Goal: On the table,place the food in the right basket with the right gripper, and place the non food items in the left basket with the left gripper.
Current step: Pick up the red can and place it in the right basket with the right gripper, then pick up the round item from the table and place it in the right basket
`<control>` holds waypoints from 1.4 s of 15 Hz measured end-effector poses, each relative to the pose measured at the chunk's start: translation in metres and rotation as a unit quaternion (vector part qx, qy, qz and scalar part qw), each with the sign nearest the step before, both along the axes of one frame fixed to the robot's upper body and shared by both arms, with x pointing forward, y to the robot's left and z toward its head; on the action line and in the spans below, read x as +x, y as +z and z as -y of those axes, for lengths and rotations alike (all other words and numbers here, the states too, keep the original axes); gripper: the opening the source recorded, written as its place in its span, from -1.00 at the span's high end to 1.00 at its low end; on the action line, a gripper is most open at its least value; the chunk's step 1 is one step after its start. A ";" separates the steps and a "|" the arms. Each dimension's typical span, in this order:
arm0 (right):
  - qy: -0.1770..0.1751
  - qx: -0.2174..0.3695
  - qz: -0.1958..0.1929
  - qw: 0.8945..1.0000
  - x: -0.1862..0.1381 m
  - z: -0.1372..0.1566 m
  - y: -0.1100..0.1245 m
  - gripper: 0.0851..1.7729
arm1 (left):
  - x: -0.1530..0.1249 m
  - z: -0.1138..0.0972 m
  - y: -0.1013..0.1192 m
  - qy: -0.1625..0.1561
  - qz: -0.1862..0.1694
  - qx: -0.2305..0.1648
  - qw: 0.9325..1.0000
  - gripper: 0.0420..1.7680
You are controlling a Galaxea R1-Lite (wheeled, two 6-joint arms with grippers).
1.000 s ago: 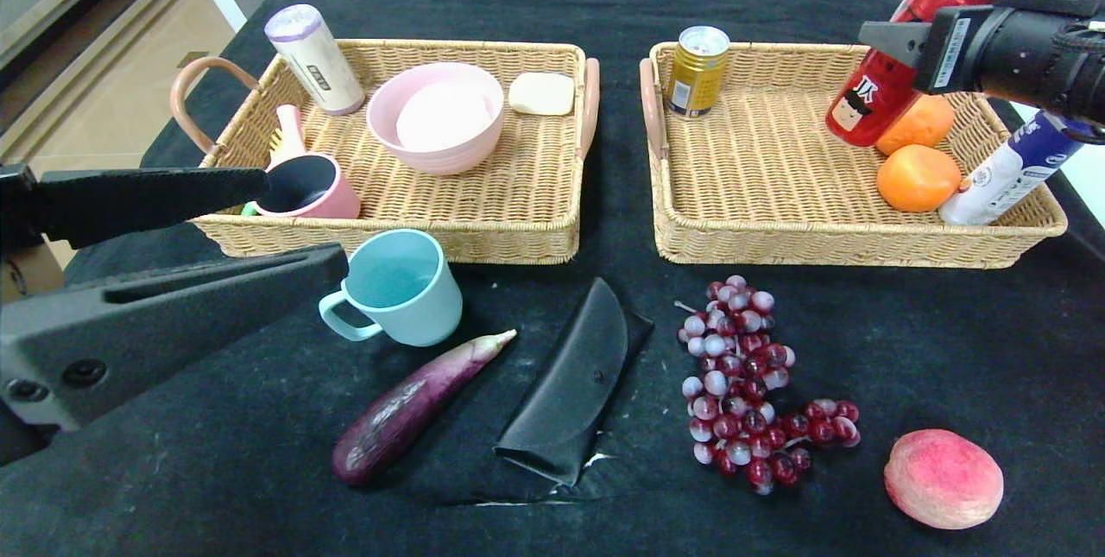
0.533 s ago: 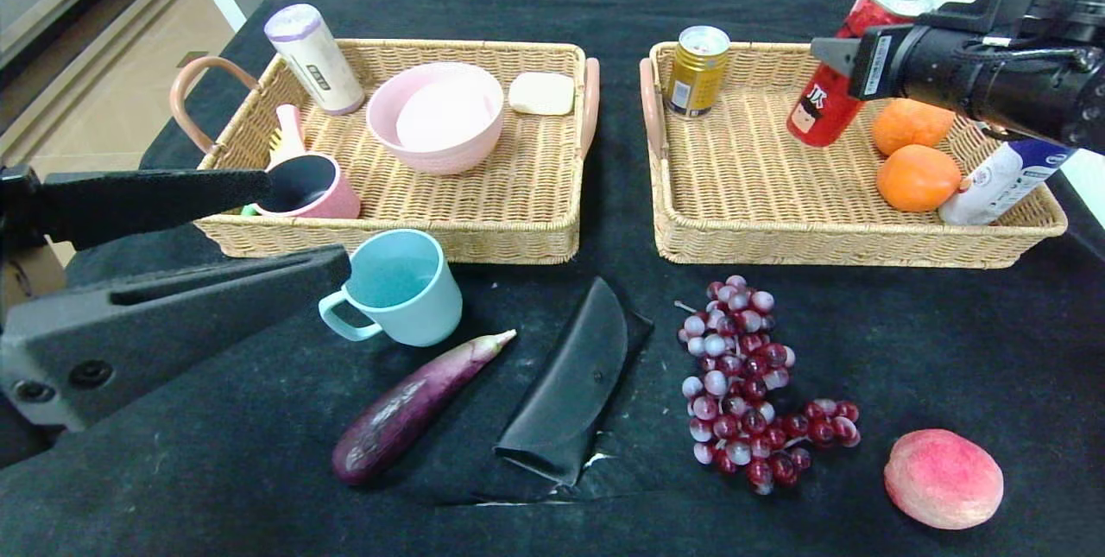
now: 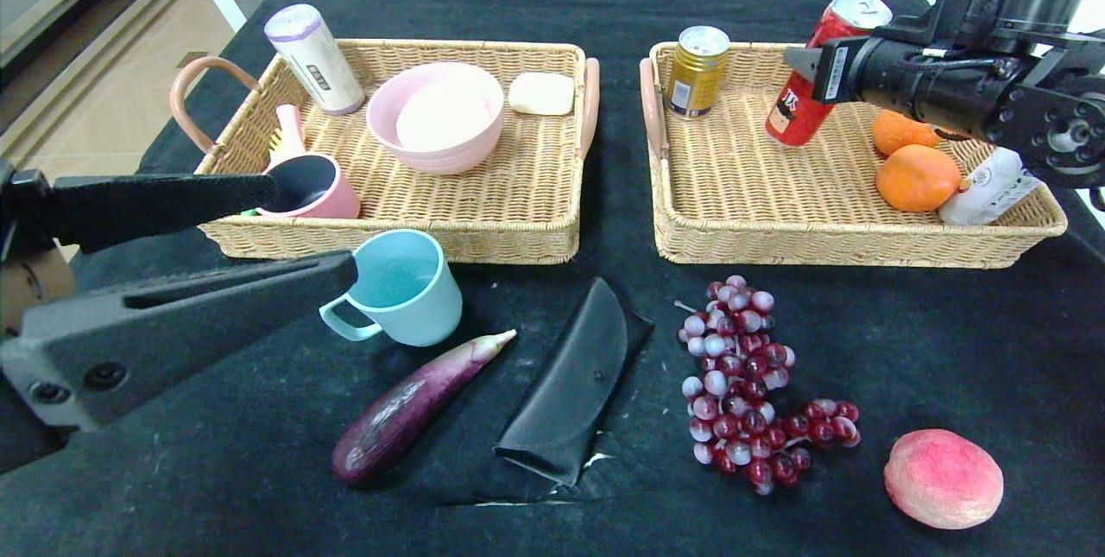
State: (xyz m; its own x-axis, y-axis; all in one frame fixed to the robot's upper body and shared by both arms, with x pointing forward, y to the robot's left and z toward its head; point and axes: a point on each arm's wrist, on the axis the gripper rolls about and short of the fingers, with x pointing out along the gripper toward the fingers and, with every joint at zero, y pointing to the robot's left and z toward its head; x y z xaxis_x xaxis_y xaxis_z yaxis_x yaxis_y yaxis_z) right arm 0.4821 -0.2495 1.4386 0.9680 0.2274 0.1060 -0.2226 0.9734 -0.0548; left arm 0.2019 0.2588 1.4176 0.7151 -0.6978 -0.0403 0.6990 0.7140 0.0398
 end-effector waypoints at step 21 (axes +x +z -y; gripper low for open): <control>0.009 -0.017 -0.027 0.999 -0.039 0.002 0.005 -0.86 | 0.001 0.001 0.000 0.000 0.000 0.000 1.000 -0.94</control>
